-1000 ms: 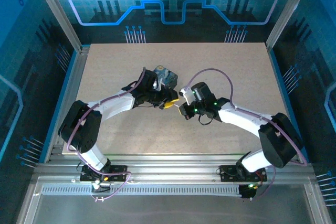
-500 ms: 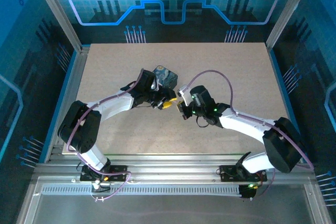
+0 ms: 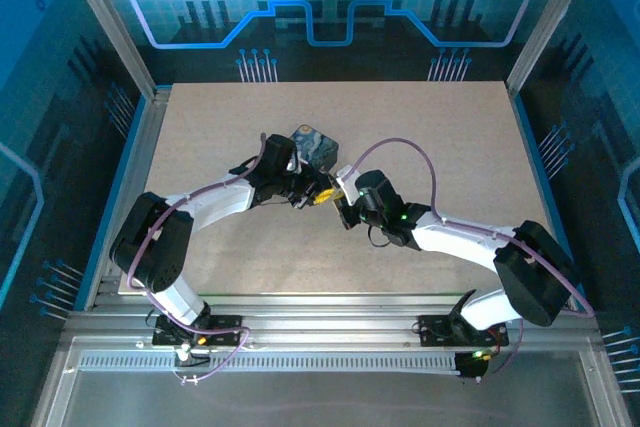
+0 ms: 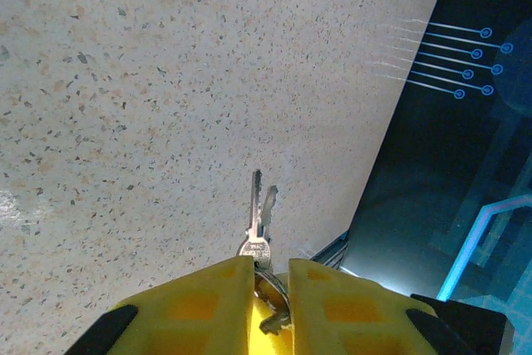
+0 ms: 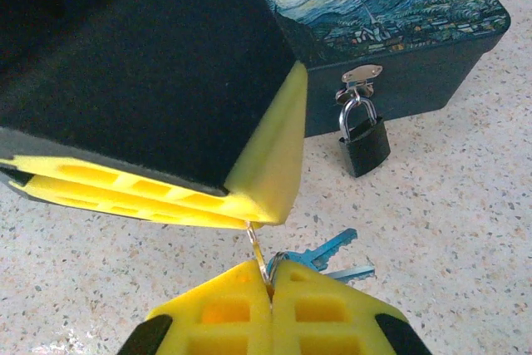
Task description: Unlock the padlock with the key
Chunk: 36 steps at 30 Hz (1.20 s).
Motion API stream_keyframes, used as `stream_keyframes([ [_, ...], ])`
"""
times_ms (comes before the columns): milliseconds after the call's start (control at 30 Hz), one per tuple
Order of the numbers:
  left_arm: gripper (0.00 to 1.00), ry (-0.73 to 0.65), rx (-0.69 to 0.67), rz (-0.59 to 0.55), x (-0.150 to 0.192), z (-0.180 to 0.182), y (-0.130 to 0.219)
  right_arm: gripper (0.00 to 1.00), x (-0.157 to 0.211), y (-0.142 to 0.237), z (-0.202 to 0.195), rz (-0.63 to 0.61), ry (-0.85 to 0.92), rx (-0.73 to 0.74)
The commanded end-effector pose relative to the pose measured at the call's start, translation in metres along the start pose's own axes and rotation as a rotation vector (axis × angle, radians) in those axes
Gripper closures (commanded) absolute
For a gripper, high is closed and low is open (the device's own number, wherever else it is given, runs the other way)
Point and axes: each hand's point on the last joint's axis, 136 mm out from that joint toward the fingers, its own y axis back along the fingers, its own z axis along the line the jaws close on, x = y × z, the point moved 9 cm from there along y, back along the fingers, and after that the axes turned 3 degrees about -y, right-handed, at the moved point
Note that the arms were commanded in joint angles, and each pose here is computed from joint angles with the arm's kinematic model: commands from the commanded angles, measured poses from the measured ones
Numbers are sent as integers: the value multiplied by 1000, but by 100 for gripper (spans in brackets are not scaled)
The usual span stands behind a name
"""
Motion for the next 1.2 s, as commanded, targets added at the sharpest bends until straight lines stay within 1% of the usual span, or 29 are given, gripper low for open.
stream_keyframes([
  [0, 88, 10, 0, -4, 0, 1, 5, 100, -6, 1, 3, -67, 23, 20],
  [133, 99, 2, 2, -4, -1, 0, 5, 100, -4, -1, 5, -59, 21, 15],
  [167, 100, -7, 2, -3, 0, -1, 5, 99, -3, -1, 5, -52, 19, 12],
  [233, 100, -27, -8, -4, -1, -2, 6, 90, -2, 0, 5, -40, 11, 9],
  [300, 100, -65, -31, -13, -3, -3, 8, 73, 0, 6, 2, -19, -6, 4],
  [333, 100, -87, -36, -19, -4, -5, 9, 68, 2, 9, -2, -16, -21, 2],
  [400, 100, -157, -36, -36, -5, -9, 12, 57, 8, 20, -12, -26, -82, -63],
  [500, 100, -250, -19, -60, -7, -16, 15, 47, 8, 39, -33, -72, -257, -193],
  [600, 100, -323, 33, -64, -7, -25, 17, 46, -2, 48, -51, -75, -460, -291],
  [667, 100, -356, 62, -65, -7, -29, 18, 46, -9, 48, -54, -53, -550, -353],
  [733, 100, -380, 87, -66, -8, -32, 17, 47, -12, 43, -53, -44, -624, -406],
  [900, 100, -395, 151, -64, -11, -34, 11, 49, -12, 23, -53, -72, -799, -518],
  [1000, 100, -385, 171, -59, -11, -32, 8, 49, -9, 13, -54, -57, -846, -520],
  [1167, 100, -378, 188, -54, -10, -30, 7, 50, -10, 8, -55, -61, -843, -524],
])
